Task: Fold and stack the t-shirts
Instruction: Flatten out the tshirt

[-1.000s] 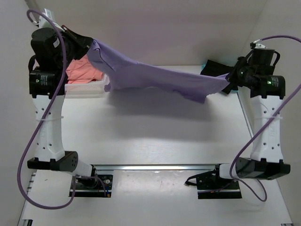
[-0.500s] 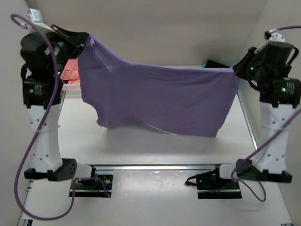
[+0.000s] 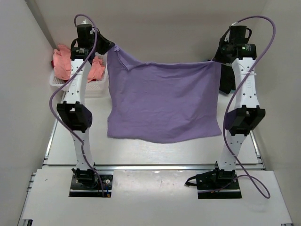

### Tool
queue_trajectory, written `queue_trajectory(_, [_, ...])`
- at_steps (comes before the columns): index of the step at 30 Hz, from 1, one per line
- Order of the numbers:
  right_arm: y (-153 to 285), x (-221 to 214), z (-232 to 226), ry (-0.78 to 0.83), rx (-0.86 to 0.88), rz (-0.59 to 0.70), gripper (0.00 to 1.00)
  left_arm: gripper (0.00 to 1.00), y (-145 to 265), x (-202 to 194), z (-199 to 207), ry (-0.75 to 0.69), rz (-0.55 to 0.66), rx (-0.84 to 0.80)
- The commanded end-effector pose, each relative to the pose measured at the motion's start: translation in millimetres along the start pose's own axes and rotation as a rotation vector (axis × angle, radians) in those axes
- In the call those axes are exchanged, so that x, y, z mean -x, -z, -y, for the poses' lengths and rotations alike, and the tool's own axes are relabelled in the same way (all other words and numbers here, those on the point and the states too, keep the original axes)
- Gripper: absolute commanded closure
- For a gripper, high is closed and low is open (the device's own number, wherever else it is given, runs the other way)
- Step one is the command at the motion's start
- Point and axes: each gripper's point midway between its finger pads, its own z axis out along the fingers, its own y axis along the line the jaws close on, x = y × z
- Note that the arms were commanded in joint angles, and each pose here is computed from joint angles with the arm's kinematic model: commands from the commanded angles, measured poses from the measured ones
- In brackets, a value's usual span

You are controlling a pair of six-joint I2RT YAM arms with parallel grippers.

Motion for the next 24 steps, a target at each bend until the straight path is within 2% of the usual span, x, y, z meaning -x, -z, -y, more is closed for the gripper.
queue_trajectory(1, [32, 67, -18, 0.024, 0.062, 0.233, 1.00, 1.00, 27, 36, 45, 0.038, 0.052, -0.156])
queue_trajectory(4, [64, 93, -25, 0.045, 0.054, 0.346, 1.00, 1.00, 53, 60, 73, 0.019, 0.157, -0.225])
queue_trajectory(6, [95, 112, -23, 0.040, 0.061, 0.429, 1.00, 1.00, 84, 80, 92, 0.041, 0.225, -0.275])
queue_trajectory(8, [117, 119, -23, 0.033, 0.067, 0.471, 1.00, 1.00, 108, 85, 112, 0.077, 0.204, -0.364])
queue_trajectory(9, [130, 124, -21, 0.020, 0.068, 0.495, 1.00, 1.00, 116, 103, 101, 0.104, 0.227, -0.352])
queue_trajectory(13, [120, 107, -5, -0.036, 0.073, 0.421, 1.00, 1.00, 146, 95, 103, 0.034, 0.230, -0.311])
queue_trajectory(14, [113, 97, -3, -0.040, 0.078, 0.384, 1.00, 1.00, 136, 80, 91, 0.043, 0.188, -0.286])
queue_trajectory(16, [100, 77, -3, -0.038, 0.081, 0.311, 1.00, 1.00, 153, 64, 88, 0.027, 0.174, -0.282])
queue_trajectory(17, [97, 64, -2, -0.040, 0.076, 0.274, 1.00, 1.00, 146, 52, 73, 0.034, 0.150, -0.235])
queue_trajectory(18, [100, 59, -5, -0.026, 0.077, 0.264, 1.00, 1.00, 152, 29, 78, 0.014, 0.115, -0.240])
queue_trajectory(19, [88, 42, -5, -0.018, 0.072, 0.212, 1.00, 1.00, 165, 24, 82, -0.005, 0.121, -0.242])
queue_trajectory(21, [88, 19, -3, -0.007, 0.067, 0.165, 1.00, 1.00, 159, -13, 44, 0.004, 0.041, -0.157])
queue_trajectory(22, [86, -3, -6, 0.001, 0.071, 0.119, 1.00, 1.00, 179, -17, 53, -0.002, 0.052, -0.193])
queue_trajectory(24, [63, -64, 4, 0.011, 0.053, -0.014, 1.00, 1.00, 176, -64, -2, 0.045, -0.032, -0.099])
